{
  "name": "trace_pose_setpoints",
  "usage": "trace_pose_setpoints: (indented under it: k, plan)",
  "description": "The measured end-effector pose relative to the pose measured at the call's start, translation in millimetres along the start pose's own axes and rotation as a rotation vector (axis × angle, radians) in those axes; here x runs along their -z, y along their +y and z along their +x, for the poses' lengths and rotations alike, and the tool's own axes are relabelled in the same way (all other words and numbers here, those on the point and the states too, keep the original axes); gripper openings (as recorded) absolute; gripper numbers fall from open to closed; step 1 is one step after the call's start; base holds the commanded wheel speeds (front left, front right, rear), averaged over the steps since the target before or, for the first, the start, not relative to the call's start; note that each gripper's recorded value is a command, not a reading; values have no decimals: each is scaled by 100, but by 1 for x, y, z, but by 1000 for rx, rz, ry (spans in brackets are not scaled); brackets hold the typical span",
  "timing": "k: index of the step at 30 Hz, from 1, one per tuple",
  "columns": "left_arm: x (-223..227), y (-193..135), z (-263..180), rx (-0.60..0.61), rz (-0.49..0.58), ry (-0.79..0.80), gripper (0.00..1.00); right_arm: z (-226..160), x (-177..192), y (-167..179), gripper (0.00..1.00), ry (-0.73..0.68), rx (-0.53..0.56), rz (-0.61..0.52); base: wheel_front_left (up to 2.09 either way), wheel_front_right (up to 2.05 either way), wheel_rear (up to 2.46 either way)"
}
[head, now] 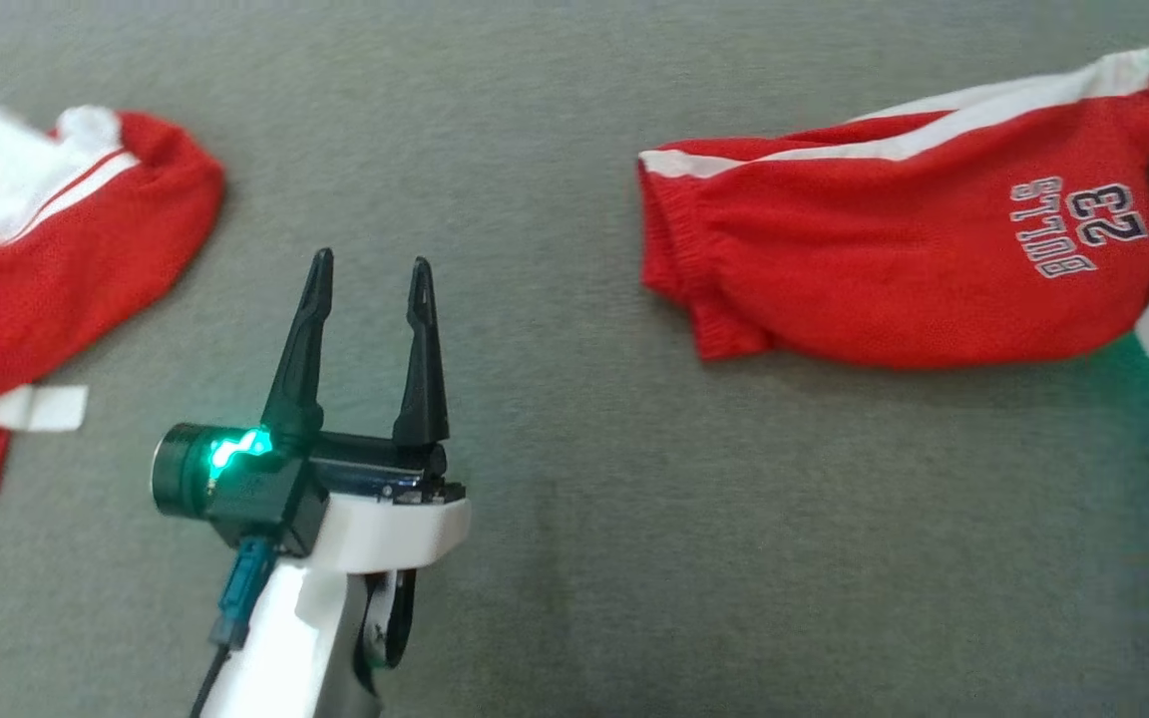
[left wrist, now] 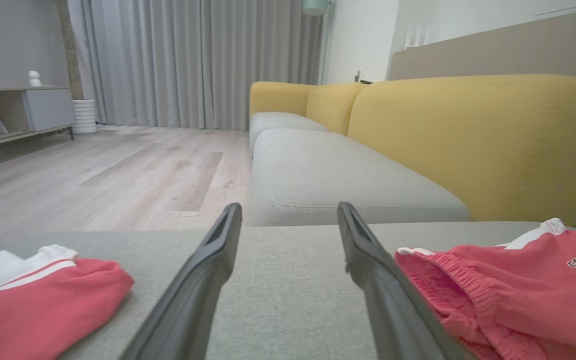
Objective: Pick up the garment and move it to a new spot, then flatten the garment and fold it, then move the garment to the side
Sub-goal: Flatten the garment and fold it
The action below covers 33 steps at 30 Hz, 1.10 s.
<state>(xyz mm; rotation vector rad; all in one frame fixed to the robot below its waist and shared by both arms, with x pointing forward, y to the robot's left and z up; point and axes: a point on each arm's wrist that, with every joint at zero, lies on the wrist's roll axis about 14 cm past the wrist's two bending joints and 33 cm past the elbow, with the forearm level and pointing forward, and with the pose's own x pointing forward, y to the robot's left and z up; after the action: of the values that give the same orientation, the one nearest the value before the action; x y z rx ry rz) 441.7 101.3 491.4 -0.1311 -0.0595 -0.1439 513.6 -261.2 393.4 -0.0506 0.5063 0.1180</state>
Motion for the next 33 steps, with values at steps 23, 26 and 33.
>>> trace_pose_setpoints:
  k: [23,26,33]
  plan:
    - [4,-16,1,55,-35,15,100,-37,-70,14,0,-303,-62,32,0,0,0]
    - [3,-12,-5,42,-31,19,100,-37,-86,48,0,-341,-151,51,0,0,0]
    - [0,-2,-15,4,-42,22,100,-44,-62,166,11,-273,-409,153,0,0,0]
